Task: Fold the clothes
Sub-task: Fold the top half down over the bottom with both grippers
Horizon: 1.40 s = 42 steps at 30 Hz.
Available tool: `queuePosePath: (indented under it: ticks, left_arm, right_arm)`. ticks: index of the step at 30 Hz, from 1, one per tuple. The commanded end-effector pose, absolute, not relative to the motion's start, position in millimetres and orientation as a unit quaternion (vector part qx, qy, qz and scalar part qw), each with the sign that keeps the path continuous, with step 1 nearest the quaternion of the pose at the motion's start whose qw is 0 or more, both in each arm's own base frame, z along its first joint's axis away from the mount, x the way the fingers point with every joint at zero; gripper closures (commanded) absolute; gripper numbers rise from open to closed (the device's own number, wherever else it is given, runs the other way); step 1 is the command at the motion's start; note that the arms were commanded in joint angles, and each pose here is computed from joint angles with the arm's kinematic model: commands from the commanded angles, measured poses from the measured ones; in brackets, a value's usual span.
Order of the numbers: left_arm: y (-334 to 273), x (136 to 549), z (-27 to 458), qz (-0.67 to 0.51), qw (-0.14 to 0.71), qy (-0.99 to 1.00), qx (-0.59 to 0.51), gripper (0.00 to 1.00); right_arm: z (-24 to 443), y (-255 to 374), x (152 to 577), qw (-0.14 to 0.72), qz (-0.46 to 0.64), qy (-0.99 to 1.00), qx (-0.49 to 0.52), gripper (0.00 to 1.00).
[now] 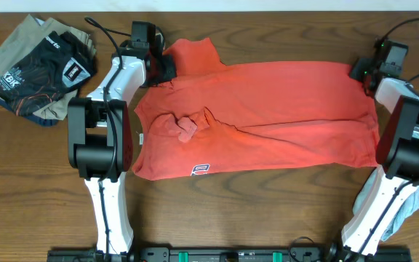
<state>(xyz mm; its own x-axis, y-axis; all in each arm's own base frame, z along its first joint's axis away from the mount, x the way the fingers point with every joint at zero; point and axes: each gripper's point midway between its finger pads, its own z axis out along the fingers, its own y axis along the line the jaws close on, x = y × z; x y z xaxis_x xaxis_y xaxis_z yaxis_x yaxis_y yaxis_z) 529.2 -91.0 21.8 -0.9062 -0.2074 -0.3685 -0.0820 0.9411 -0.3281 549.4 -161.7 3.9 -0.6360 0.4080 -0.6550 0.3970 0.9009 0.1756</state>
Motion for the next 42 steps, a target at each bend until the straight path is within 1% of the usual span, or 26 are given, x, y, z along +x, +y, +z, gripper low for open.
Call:
queuePosePath:
  ticks: [1, 6, 7, 13, 17, 22, 27, 34, 42]
  left_arm:
    - [-89.1, 538.3, 60.6, -0.160, 0.243, 0.954, -0.074, 0.94]
    - [-88.8, 535.3, 99.7, -0.165, 0.269, 0.946, -0.070, 0.94]
    - [-88.4, 530.9, 109.4, -0.165, 0.269, 0.946, -0.070, 0.94]
    - [-85.8, 503.8, 144.6, -0.163, 0.258, 0.950, -0.072, 0.93]
    - [-83.3, 479.2, 160.6, -0.159, 0.236, 0.956, -0.075, 0.93]
    - [-77.6, 444.3, 156.2, -0.148, 0.175, 0.970, -0.087, 0.93]
    - [-73.8, 407.4, 142.3, -0.131, 0.096, 0.982, -0.097, 0.93]
    - [-70.7, 370.0, 130.9, -0.116, 0.019, 0.987, -0.106, 0.93]
    - [-67.3, 331.9, 111.5, -0.101, -0.058, 0.987, -0.115, 0.93]
  right_arm:
    - [24.1, -171.9, 532.4, 0.354, 0.003, 0.904, 0.241, 0.99]
    - [69.9, -165.2, 510.0, 0.337, 0.003, 0.909, 0.244, 0.99]
    - [83.1, -162.9, 503.3, 0.335, 0.004, 0.910, 0.244, 0.99]
    - [128.8, -152.0, 466.5, 0.312, 0.003, 0.918, 0.246, 0.99]
    - [146.2, -149.3, 432.0, 0.279, 0.001, 0.925, 0.258, 0.99]
    - [147.0, -162.2, 382.2, 0.212, -0.033, 0.933, 0.289, 0.99]
    - [135.7, -162.2, 350.5, 0.150, -0.032, 0.945, 0.288, 0.99]
    - [129.3, -155.4, 328.3, 0.101, -0.031, 0.961, 0.256, 0.99]
    - [124.7, -150.3, 313.4, 0.068, -0.030, 0.964, 0.256, 0.99]
